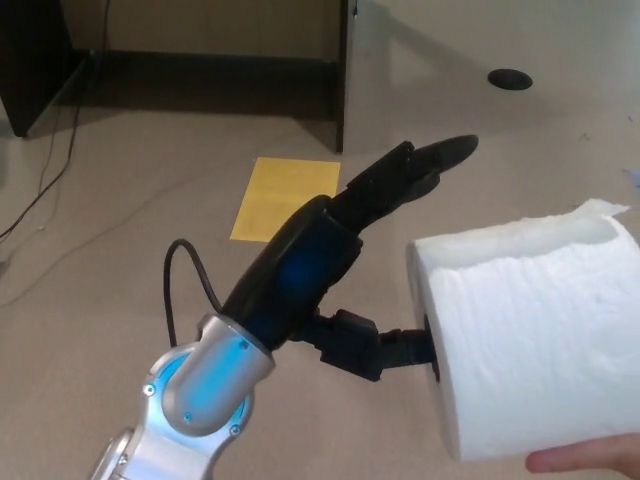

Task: A person is holding a toilet paper roll and the robot extends its left hand to grab the roll by inserting its thumb into the gap in the middle and brings its hand down by its side. Then it extends its arm again to hand the toilet paper roll back to the person.

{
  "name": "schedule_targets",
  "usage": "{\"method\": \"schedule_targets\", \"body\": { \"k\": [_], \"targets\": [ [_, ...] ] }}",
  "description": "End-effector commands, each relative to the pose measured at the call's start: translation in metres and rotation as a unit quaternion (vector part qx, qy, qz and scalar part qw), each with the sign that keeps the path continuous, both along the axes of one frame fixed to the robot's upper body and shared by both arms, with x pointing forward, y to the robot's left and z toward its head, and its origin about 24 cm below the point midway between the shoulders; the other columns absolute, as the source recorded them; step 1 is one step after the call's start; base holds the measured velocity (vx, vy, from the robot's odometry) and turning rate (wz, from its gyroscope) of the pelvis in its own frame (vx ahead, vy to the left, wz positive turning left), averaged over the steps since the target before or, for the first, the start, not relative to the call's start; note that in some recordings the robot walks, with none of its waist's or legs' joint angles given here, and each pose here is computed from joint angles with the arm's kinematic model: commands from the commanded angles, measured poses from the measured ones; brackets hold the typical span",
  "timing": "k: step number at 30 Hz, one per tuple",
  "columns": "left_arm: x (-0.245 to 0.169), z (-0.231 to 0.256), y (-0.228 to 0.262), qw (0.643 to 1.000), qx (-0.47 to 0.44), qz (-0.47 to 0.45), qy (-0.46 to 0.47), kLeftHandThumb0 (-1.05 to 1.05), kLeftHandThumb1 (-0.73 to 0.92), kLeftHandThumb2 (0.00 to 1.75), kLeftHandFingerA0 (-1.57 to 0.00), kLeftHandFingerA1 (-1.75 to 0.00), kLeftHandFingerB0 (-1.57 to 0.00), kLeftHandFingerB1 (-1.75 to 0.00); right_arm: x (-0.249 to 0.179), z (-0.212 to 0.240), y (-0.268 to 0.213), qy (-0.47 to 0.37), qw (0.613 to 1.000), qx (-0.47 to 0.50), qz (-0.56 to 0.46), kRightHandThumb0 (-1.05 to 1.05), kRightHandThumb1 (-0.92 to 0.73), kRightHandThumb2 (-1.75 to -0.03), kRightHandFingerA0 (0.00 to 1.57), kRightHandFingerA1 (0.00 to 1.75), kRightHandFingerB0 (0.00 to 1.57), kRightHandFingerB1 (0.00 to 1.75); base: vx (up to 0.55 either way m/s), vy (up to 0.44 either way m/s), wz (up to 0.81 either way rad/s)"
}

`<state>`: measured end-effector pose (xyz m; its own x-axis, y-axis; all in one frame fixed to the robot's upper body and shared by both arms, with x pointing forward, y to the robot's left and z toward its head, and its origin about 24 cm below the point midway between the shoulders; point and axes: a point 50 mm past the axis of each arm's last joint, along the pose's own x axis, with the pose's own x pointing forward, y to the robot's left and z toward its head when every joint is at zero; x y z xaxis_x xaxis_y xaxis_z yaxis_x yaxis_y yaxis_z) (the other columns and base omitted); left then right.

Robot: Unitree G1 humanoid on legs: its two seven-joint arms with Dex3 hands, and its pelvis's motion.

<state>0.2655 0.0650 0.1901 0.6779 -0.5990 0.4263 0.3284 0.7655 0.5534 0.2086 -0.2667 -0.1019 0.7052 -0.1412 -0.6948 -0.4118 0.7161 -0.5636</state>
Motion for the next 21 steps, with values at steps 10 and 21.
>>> {"method": "schedule_targets", "body": {
  "k": [10, 21],
  "targets": [
    [-0.002, 0.01, -0.021, 0.999, 0.003, -0.028, -0.02, -0.49, 0.36, 0.61, -0.24, -0.38, -0.13, -0.32, 0.002, 0.002, -0.002, -0.003, 1.0, -0.001, -0.001, -0.34, -0.66, -0.59, 0.66, 0.55, 0.46, 0.41, 0.0, 0.0, 0.0],
    [-0.012, 0.008, -0.055, 0.995, 0.03, -0.082, -0.045, -0.39, 0.39, 0.61, -0.31, -0.4, -0.21, -0.35, 0.001, 0.002, -0.004, -0.004, 1.0, -0.007, 0.002, -0.35, -0.66, -0.6, 0.71, 0.63, 0.48, 0.4, 0.0, 0.0, 0.0]
  ]
}}
